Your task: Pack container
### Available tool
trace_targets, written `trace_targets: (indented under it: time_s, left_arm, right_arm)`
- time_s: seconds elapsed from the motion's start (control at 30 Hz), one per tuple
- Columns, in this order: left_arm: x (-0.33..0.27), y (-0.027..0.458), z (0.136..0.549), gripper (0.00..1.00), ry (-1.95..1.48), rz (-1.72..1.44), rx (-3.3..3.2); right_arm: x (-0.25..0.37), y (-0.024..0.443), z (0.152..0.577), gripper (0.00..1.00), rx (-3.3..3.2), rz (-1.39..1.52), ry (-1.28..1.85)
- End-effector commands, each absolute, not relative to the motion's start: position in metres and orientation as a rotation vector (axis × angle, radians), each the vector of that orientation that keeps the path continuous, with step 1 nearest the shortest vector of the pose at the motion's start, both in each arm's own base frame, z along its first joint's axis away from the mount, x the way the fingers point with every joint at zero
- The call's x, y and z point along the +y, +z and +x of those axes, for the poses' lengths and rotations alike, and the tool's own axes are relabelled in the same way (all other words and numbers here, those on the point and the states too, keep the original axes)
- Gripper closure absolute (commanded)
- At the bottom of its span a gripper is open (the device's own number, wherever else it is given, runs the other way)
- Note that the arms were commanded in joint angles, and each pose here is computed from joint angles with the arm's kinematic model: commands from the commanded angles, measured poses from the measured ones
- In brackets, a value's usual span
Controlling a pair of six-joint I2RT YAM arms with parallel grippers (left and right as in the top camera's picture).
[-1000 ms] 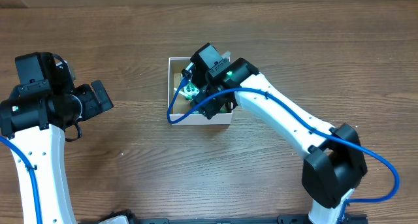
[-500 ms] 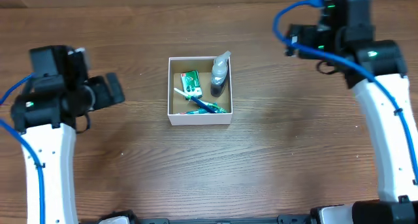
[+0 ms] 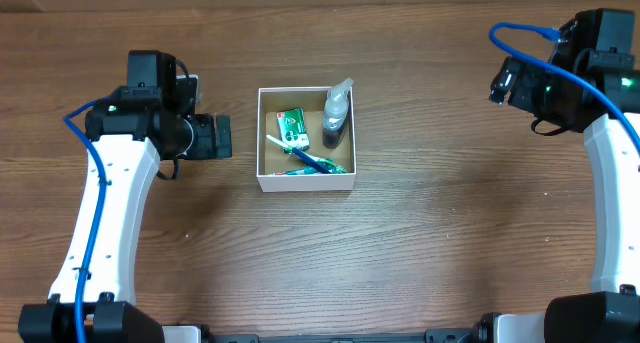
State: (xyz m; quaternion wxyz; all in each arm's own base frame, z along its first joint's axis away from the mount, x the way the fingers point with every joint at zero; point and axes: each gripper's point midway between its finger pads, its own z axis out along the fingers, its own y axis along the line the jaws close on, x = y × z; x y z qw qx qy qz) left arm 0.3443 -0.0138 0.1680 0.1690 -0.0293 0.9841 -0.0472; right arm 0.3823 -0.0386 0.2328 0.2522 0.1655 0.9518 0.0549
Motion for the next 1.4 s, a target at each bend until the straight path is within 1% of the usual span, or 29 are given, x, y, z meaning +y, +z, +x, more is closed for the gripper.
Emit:
trace_targets:
  time_s: [0.0, 0.07, 0.13, 0.27, 0.33, 0.37, 0.43, 0.53, 0.77, 1.03, 1.13, 1.37]
  left_arm:
    - [-0.02, 0.217, 0.331, 0.0, -0.178, -0.006, 2.658]
    - [-0.02, 0.236, 0.319, 0.0, -0.174, -0.001, 2.605]
    - [-0.02, 0.252, 0.299, 0.0, -0.173, 0.004, 2.543]
    - [-0.021, 0.259, 0.251, 0.0, -0.176, 0.007, 2.435]
    - [-0.024, 0.254, 0.221, 0.0, -0.193, 0.022, 2.354]
    - [-0.024, 0.25, 0.204, 0.0, -0.19, 0.025, 2.298]
    - [-0.025, 0.246, 0.186, 0.0, -0.19, 0.022, 2.216]
    - [-0.025, 0.246, 0.176, 0.0, -0.186, 0.027, 2.162]
    - [-0.025, 0.223, 0.154, 0.0, -0.192, 0.017, 2.273]
    - [-0.025, 0.223, 0.154, 0.0, -0.192, 0.017, 2.273]
    - [-0.025, 0.223, 0.154, 0.0, -0.192, 0.017, 2.273]
    - [-0.025, 0.223, 0.154, 0.0, -0.192, 0.017, 2.273]
  right_arm:
    - [-0.035, 0.225, 0.358, 0.0, 2.591, 0.463, 0.134]
    - [-0.032, 0.22, 0.341, 0.0, 2.568, 0.465, 0.139]
    - [-0.024, 0.215, 0.316, 0.0, 2.535, 0.446, 0.15]
    - [-0.008, 0.217, 0.254, 0.0, 2.438, 0.435, 0.161]
    - [0.001, 0.227, 0.226, 0.0, 2.339, 0.437, 0.201]
    - [0.009, 0.241, 0.207, 0.0, 2.245, 0.413, 0.26]
    - [0.017, 0.266, 0.189, 0.0, 2.111, 0.348, 0.329]
    - [0.018, 0.282, 0.173, 0.0, 2.014, 0.323, 0.344]
    - [0.018, 0.28, 0.164, 0.0, 2.014, 0.323, 0.344]
    - [0.018, 0.272, 0.16, 0.0, 2.048, 0.331, 0.34]
    - [0.016, 0.261, 0.154, 0.0, 2.096, 0.344, 0.32]
    - [0.017, 0.258, 0.146, 0.0, 2.051, 0.321, 0.331]
